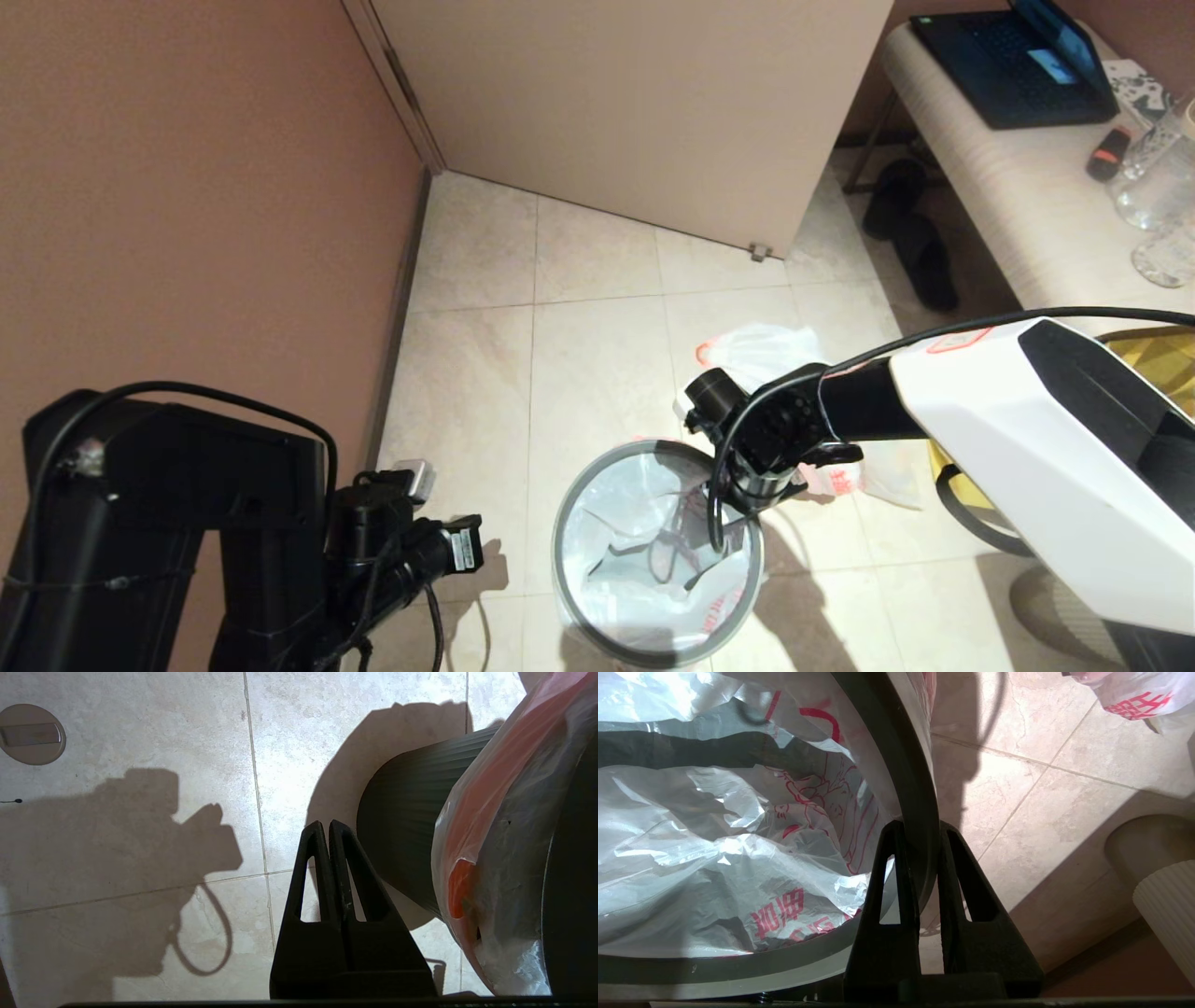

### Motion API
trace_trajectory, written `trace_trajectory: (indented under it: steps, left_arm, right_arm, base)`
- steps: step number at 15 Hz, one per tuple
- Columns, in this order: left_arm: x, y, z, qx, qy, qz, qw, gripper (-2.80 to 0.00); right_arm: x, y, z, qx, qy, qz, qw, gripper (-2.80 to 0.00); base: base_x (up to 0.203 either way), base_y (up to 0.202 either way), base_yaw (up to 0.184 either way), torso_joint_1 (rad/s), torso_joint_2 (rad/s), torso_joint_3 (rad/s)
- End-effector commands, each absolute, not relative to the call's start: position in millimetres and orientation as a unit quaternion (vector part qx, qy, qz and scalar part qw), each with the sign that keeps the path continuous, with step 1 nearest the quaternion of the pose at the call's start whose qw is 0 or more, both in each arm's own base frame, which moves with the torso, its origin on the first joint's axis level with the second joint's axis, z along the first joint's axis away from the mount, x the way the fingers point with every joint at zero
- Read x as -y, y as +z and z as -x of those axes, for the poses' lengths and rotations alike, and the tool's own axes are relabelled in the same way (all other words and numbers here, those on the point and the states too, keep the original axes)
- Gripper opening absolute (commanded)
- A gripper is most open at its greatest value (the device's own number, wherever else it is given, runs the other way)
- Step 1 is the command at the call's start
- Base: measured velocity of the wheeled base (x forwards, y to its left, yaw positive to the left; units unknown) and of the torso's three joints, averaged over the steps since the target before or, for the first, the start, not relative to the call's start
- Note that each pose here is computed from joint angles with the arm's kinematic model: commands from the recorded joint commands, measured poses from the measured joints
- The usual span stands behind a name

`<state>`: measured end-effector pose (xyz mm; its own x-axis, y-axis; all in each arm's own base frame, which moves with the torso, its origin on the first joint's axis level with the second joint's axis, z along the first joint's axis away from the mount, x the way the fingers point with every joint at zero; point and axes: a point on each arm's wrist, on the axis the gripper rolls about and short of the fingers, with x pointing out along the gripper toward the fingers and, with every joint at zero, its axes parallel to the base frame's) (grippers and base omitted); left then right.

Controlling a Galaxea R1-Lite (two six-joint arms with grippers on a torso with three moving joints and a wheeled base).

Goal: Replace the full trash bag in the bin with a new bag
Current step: Place the trash can ring on the trash can

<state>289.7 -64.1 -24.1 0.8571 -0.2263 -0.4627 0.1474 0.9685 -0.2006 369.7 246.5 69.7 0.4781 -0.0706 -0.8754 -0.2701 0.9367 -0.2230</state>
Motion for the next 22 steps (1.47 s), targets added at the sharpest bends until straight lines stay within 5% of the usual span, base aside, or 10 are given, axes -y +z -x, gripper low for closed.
trace_trajectory:
  steps: [1,11,17,22]
  left_arm:
    - [64.5,-20.5,-291.7,-0.228,-0.100,0.083,0.965,-2.80]
    - [64.0,-0.6,-274.0,-0.228,-0.163,0.096,0.955,-2.80]
    - [57.2,32.2,-240.9,-0.234,-0.310,0.160,0.908,-2.80]
    - [57.5,10.1,-257.5,-0.265,-0.434,0.194,0.839,-2.80]
  right_arm:
    - [-247.4,50.2,-375.8,-0.518,0.053,0.173,0.836,-2.80]
    - [-248.7,39.8,-388.6,-0.509,0.056,0.174,0.841,-2.80]
    - [-253.8,40.9,-389.4,-0.503,0.063,0.179,0.843,-2.80]
    - [-259.5,37.6,-391.3,-0.500,0.067,0.178,0.845,-2.80]
  base:
    - [0.000,0.000,0.000,0.000,0.00,0.000]
    - [0.000,0.000,0.000,0.000,0.00,0.000]
    - [0.000,0.000,0.000,0.000,0.00,0.000]
    - [0.000,0.000,0.000,0.000,0.00,0.000]
